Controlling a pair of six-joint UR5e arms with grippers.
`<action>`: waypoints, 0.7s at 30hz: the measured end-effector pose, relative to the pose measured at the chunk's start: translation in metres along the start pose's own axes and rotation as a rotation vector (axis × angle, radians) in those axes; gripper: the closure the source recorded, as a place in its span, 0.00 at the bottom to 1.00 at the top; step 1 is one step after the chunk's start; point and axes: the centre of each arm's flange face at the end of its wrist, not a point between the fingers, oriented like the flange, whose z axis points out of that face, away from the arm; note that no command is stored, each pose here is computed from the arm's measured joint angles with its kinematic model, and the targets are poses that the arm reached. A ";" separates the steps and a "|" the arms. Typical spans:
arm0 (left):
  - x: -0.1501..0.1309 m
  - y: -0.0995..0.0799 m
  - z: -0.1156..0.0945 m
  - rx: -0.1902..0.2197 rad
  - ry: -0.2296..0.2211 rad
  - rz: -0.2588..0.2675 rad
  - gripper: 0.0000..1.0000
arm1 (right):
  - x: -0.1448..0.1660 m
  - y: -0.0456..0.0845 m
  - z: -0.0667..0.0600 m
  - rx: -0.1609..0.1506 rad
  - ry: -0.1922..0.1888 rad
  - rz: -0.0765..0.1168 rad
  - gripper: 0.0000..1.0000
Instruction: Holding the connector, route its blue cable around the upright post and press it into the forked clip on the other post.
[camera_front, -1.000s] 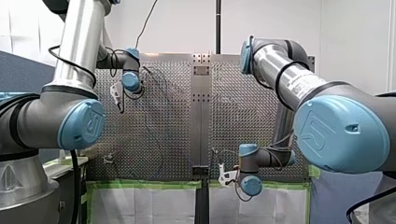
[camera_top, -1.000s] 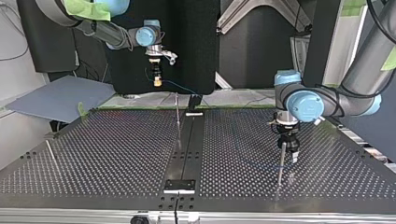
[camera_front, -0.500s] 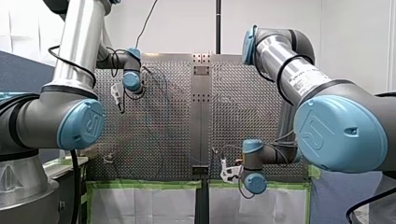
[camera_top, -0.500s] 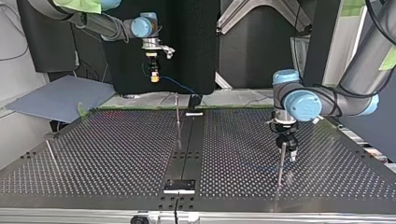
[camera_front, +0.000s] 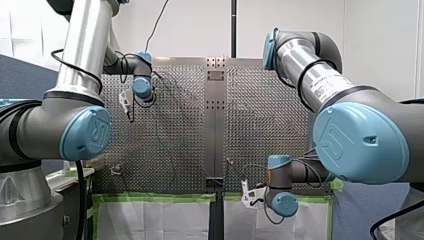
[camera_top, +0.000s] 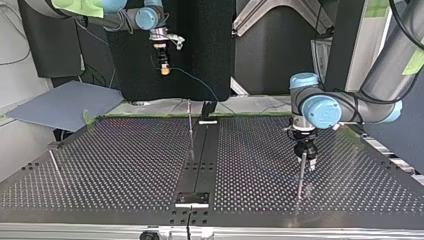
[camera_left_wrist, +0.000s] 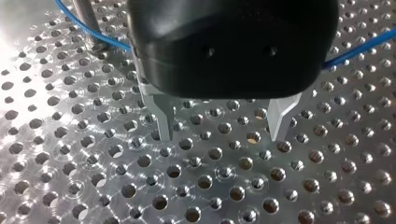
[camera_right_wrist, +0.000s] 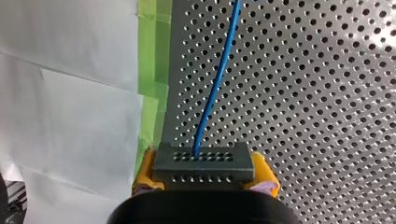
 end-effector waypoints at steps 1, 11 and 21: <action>0.000 -0.001 0.000 0.005 0.001 -0.008 0.02 | -0.001 0.000 -0.001 0.002 -0.003 -0.003 1.00; 0.002 0.000 0.005 0.033 -0.006 -0.096 0.02 | -0.001 0.000 -0.002 0.010 -0.003 -0.014 1.00; 0.036 0.006 0.020 0.075 0.042 -0.171 0.02 | -0.001 -0.001 -0.002 0.015 0.000 -0.015 1.00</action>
